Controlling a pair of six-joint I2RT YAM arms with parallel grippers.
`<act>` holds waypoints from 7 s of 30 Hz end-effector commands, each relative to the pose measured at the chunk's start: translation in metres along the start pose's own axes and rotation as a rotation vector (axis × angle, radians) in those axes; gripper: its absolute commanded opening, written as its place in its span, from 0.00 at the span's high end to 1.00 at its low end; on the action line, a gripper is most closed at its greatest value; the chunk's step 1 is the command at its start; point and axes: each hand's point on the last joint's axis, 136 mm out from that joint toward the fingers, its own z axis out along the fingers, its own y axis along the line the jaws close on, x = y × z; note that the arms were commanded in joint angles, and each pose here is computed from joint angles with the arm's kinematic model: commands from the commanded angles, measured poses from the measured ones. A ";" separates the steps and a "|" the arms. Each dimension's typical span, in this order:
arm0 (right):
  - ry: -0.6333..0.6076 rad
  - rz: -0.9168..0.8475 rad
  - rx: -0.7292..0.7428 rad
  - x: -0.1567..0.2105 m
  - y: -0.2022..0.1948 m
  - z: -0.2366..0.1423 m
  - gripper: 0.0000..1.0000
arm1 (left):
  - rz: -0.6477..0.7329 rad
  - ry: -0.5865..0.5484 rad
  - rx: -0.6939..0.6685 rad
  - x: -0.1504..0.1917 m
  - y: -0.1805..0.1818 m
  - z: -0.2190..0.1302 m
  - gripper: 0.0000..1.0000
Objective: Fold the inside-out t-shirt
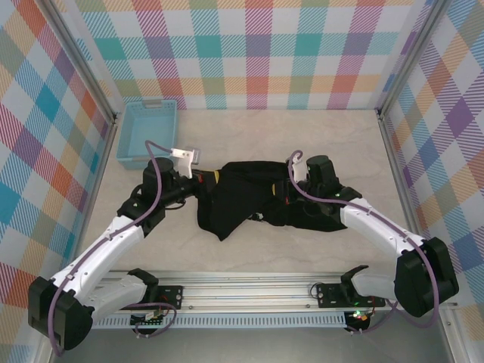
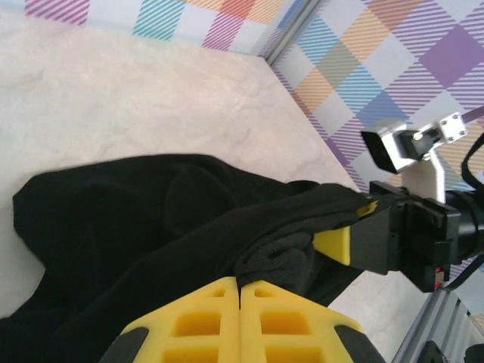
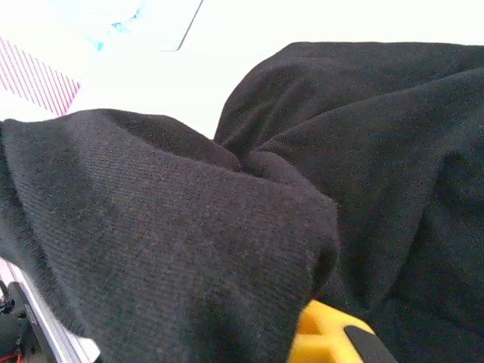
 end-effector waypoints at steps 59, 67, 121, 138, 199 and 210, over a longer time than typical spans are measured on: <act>-0.051 -0.516 -0.176 0.021 0.099 -0.015 0.58 | -0.355 0.373 0.305 0.021 -0.063 0.056 1.00; -0.036 -0.494 -0.163 0.013 0.094 0.014 0.63 | -0.348 0.368 0.308 0.019 -0.065 0.052 1.00; 0.115 0.122 -0.340 -0.043 0.122 0.014 1.00 | 0.110 0.164 0.057 0.056 -0.061 0.044 0.30; -0.024 -0.007 -0.200 -0.050 0.070 -0.033 0.63 | 0.271 0.048 0.404 0.051 -0.077 0.018 1.00; -0.006 0.015 -0.398 -0.021 0.074 -0.010 1.00 | 0.316 0.192 0.058 0.071 -0.030 0.064 0.22; -0.006 0.006 -0.381 -0.017 0.071 -0.009 1.00 | 0.234 0.251 0.200 0.071 -0.055 0.095 0.55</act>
